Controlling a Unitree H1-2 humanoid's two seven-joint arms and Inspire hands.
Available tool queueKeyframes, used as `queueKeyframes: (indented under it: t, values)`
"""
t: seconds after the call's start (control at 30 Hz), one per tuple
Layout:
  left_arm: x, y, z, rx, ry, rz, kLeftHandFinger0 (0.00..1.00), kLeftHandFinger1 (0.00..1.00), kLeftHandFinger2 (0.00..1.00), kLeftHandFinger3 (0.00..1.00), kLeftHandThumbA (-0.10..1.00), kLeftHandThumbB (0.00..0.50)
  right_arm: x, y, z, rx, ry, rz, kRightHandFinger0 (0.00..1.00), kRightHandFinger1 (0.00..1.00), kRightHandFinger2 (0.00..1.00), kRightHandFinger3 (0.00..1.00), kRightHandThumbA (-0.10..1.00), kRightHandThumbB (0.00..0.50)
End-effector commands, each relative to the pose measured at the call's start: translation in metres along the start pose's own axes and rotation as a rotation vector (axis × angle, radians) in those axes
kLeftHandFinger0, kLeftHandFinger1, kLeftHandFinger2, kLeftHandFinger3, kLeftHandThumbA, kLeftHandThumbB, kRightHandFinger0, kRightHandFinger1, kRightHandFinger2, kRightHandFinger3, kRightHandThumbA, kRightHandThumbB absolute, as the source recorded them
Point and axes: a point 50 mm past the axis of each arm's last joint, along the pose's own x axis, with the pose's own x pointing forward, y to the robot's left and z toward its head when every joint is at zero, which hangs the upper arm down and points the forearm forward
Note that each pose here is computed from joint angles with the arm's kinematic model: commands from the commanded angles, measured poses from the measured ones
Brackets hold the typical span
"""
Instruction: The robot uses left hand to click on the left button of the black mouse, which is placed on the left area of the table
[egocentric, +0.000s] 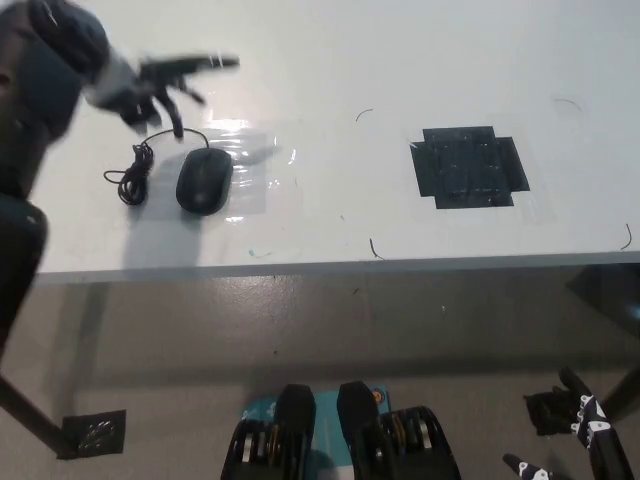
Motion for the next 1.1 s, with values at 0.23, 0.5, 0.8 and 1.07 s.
queueKeyframes:
  t: [0.23, 0.5, 0.8, 1.07]
  values:
    - [-0.170, 0.047, 0.028, -0.041, -0.665, 0.025, 0.00, 0.12, 0.58, 1.00, 1.00, 0.448, -0.010, -0.003, -0.004, 0.029, -0.019, -0.009, 0.75, 0.93, 1.00, 1.00, 1.00, 0.105]
    - [-0.236, -0.149, -0.038, -0.120, -1.321, 0.275, 0.00, 0.00, 0.00, 1.00, 1.00, 0.432, -0.018, 0.007, -0.014, 0.040, 0.010, 0.002, 0.72, 0.90, 1.00, 1.00, 1.00, 0.107]
    - [-0.268, -0.320, -0.120, -0.378, -1.467, 0.259, 0.00, 0.00, 0.01, 1.00, 1.00, 0.391, -0.025, 0.021, -0.019, 0.056, 0.041, 0.010, 0.70, 0.89, 1.00, 1.00, 1.00, 0.089]
    - [-0.247, -0.390, -0.165, -0.604, -1.307, 0.302, 0.00, 0.00, 0.00, 1.00, 1.00, 0.363, -0.024, 0.025, -0.021, 0.082, 0.047, 0.021, 0.71, 0.91, 1.00, 1.00, 1.00, 0.094]
